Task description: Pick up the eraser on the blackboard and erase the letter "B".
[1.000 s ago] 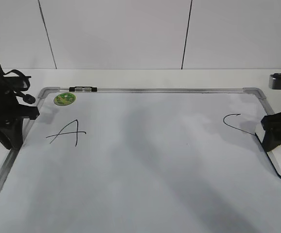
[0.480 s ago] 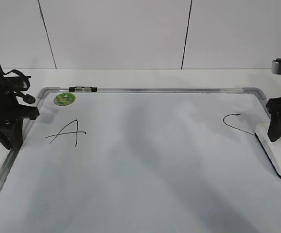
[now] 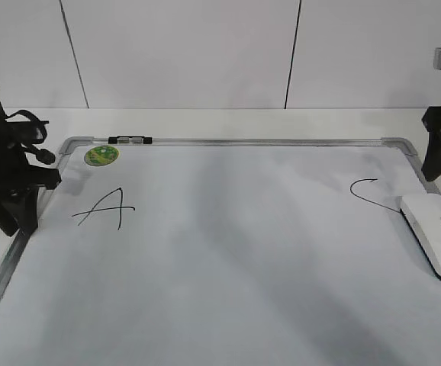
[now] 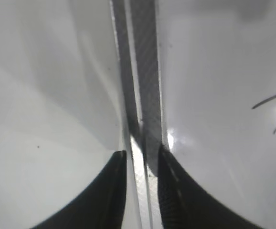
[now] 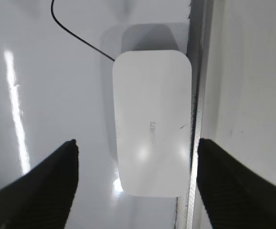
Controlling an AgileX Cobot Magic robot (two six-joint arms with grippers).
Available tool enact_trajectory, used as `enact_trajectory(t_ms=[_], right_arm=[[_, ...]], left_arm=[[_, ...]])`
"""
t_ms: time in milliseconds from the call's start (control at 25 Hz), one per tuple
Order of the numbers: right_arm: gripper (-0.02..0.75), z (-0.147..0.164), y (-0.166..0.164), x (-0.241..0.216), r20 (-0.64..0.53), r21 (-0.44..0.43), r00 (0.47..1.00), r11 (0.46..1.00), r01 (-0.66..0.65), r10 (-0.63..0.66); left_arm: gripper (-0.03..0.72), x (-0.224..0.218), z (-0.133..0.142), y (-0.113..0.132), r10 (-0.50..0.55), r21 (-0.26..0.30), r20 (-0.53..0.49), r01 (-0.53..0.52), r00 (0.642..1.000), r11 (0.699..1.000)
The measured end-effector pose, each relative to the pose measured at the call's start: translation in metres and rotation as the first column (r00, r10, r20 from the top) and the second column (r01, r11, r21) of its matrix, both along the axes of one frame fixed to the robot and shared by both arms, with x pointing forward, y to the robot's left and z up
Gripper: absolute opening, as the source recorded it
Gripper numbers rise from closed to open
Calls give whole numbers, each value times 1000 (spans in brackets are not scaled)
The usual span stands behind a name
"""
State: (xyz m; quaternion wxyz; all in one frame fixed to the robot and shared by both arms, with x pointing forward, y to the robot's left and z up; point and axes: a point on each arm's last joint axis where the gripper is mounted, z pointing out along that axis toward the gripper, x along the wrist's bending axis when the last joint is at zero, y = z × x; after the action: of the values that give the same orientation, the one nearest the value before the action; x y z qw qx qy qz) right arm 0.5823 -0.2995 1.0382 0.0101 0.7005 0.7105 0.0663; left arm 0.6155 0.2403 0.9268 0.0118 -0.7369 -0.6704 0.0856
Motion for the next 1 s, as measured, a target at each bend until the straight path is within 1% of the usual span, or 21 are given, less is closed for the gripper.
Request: enact_trajectory(t_ms=[120,200,320,600,720,880,1000], right_arm=[[587,2,1,0,2,7,1000,1000,1,-1],[587,2,1,0,2,9,1000,1000,2,-2],[587,2,1,0,0,9,1000,1000,2,-2],[587,2,1,0,0,9,1000,1000,2,-2],[587,2,1,0,0,15,1000,1000,6,-6],[587,2,3,0,0,38,1000,999,12,-12],[587,7,4,-8,11,40,1000,999,12,-12]], left_arm=[[253,0,0,0,-1,1,-3,1,1000,1000],[265,3,1,0,-2,1,-5,2,1000,1000],[271,8,8,-1,-3,-4,10,3,1000,1000],[273,23,35,-2,-11,-4,106,11,994,1000],[273,20,57,-1,-12,-6,161,13,987,1000],[273,9,94,0,-13,-13,243,16,970,1000],[273,-6,135,3,-13,-17,338,20,941,1000]])
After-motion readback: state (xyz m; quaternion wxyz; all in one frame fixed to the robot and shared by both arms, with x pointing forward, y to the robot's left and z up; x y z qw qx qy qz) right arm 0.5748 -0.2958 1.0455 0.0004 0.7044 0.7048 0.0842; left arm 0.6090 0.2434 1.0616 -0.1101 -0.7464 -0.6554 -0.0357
